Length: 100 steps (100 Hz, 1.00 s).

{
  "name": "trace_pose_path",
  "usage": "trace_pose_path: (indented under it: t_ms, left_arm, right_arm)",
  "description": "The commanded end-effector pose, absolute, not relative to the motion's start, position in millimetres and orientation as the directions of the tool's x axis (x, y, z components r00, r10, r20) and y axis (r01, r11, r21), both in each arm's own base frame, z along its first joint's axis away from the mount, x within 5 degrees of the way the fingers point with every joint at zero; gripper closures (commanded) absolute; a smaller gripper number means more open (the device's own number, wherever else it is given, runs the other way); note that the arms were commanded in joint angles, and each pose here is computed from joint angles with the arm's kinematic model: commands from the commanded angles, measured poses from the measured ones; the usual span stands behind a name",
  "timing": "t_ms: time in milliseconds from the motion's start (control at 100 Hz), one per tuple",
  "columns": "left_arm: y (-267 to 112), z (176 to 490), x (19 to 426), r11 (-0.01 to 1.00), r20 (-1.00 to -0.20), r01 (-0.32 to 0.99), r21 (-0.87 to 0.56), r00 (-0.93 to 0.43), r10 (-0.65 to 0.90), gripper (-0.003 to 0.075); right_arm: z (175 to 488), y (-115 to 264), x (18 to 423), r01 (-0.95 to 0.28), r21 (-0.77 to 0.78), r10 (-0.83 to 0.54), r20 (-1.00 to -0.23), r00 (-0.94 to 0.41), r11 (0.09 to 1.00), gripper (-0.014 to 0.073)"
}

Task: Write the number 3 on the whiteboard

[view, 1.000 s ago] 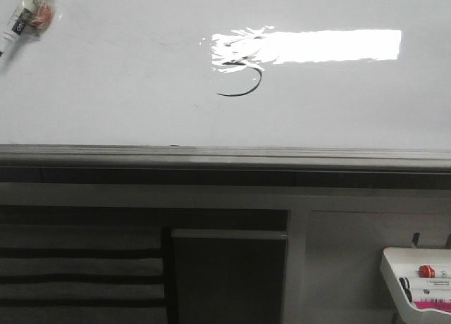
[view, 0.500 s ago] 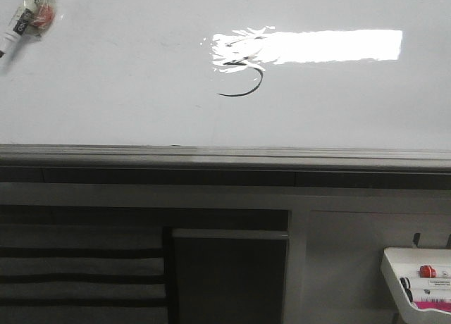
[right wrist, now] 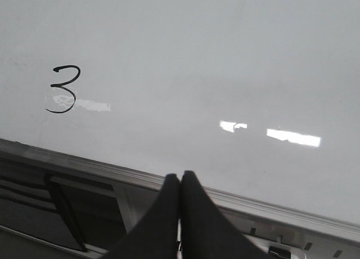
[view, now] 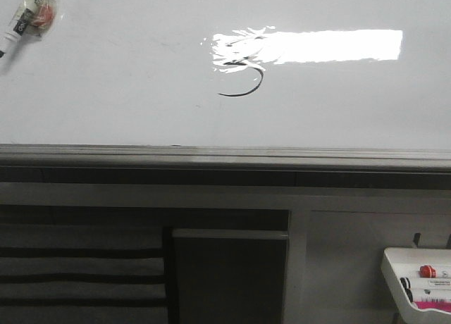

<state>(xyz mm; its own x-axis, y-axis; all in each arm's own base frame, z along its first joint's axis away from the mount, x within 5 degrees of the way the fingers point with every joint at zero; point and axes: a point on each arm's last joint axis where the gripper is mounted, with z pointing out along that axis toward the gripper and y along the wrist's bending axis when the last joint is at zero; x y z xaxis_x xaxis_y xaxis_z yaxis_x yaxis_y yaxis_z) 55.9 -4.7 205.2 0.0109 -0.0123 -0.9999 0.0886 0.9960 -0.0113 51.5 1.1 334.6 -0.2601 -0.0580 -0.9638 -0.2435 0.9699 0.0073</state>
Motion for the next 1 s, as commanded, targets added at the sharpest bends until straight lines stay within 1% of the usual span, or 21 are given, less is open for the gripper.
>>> trace_pose_path:
  t_ms: [0, 100, 180, 230, 250, 270, 320, 410, 480, 540, 680, 710, 790, 830, 870, 900, 940, 990]
  left_arm:
    - [-5, 213, 53, 0.995, -0.993, 0.102, -0.022, 0.115, -0.034, 0.0739]
    - [-5, 213, 53, 0.995, -0.993, 0.102, -0.022, 0.115, -0.034, 0.0739]
    - [-5, 213, 53, 0.995, -0.993, 0.102, -0.022, 0.115, -0.034, 0.0739]
    - [-5, 213, 53, 0.995, -0.993, 0.102, -0.022, 0.115, -0.034, 0.0739]
    - [-5, 213, 53, 0.995, -0.993, 0.102, -0.022, 0.115, -0.034, 0.0739]
    - [-5, 213, 53, 0.995, -0.993, 0.102, -0.022, 0.115, -0.034, 0.0739]
    - [-5, 213, 53, 0.995, -0.993, 0.102, -0.022, 0.115, -0.034, 0.0739]
    - [-5, 213, 53, 0.995, -0.993, 0.102, -0.022, 0.115, -0.034, 0.0739]
    - [-5, 213, 53, 0.995, -0.993, 0.102, -0.022, 0.115, -0.034, 0.0739]
    - [-5, 213, 53, 0.995, -0.993, 0.102, -0.022, 0.115, -0.034, 0.0739]
    - [-5, 213, 53, 0.995, -0.993, 0.102, -0.022, 0.115, -0.034, 0.0739]
    - [-5, 213, 53, 0.995, -0.993, 0.102, -0.022, 0.115, -0.034, 0.0739]
    - [-5, 213, 53, 0.995, -0.993, 0.102, -0.022, 0.115, -0.034, 0.0739]
    - [-5, 213, 53, 0.995, -0.993, 0.102, -0.022, 0.115, -0.034, 0.0739]
    - [-5, 213, 53, 0.995, -0.993, 0.102, -0.022, 0.115, -0.034, 0.0739]
    - [-5, 213, 53, 0.995, -0.993, 0.102, -0.022, 0.115, -0.034, 0.0739]
    - [-5, 213, 53, 0.995, -0.993, 0.102, -0.022, 0.115, -0.034, 0.0739]
    - [-5, 213, 53, 0.995, -0.993, 0.102, -0.022, 0.115, -0.034, 0.0739]
  right_arm:
    - [347, 2, 53, -0.249, -0.012, -0.058, -0.982, -0.179, 0.968, 0.0674]
    - [341, 0, 52, -0.225, -0.038, -0.074, -0.985, -0.153, 0.974, 0.0674]
    - [323, 0, 54, -0.175, -0.022, -0.043, -0.992, -0.121, 0.984, 0.0674]
    - [312, 1, 54, -0.150, -0.006, -0.013, -0.999, -0.044, 0.989, 0.0674]
    - [304, 2, 56, -0.145, -0.005, -0.011, -0.999, -0.035, 0.989, 0.0674]
    - [302, 2, 54, -0.137, -0.006, -0.005, -1.000, 0.009, 0.991, 0.0674]
    - [284, 3, 54, -0.116, -0.014, -0.005, -0.997, 0.075, 0.993, 0.0674]
    - [261, 5, 50, -0.081, -0.001, 0.017, -0.976, 0.219, 0.997, 0.0674]
    - [247, 6, 48, -0.063, 0.000, 0.019, -0.953, 0.301, 0.998, 0.0674]
    - [236, 7, 48, -0.063, -0.009, 0.013, -0.939, 0.342, 0.998, 0.0674]
    - [224, 7, 51, -0.068, 0.017, 0.038, -0.944, 0.327, 0.998, 0.0674]
    - [224, 6, 52, -0.067, 0.049, 0.068, -0.944, 0.323, 0.997, 0.0674]
    - [221, -1, 52, -0.035, 0.233, 0.233, -0.924, 0.302, 0.972, 0.0674]
    - [220, -4, 52, -0.015, 0.256, 0.249, -0.924, 0.291, 0.967, 0.0674]
    - [218, -4, 52, 0.008, 0.217, 0.207, -0.938, 0.277, 0.976, 0.0674]
    - [218, -4, 52, 0.027, 0.131, 0.119, -0.955, 0.273, 0.991, 0.0674]
    - [218, -3, 52, 0.042, 0.050, 0.037, -0.962, 0.270, 0.998, 0.0674]
    - [218, -2, 53, 0.047, -0.005, -0.018, -0.965, 0.261, 0.999, 0.0674]
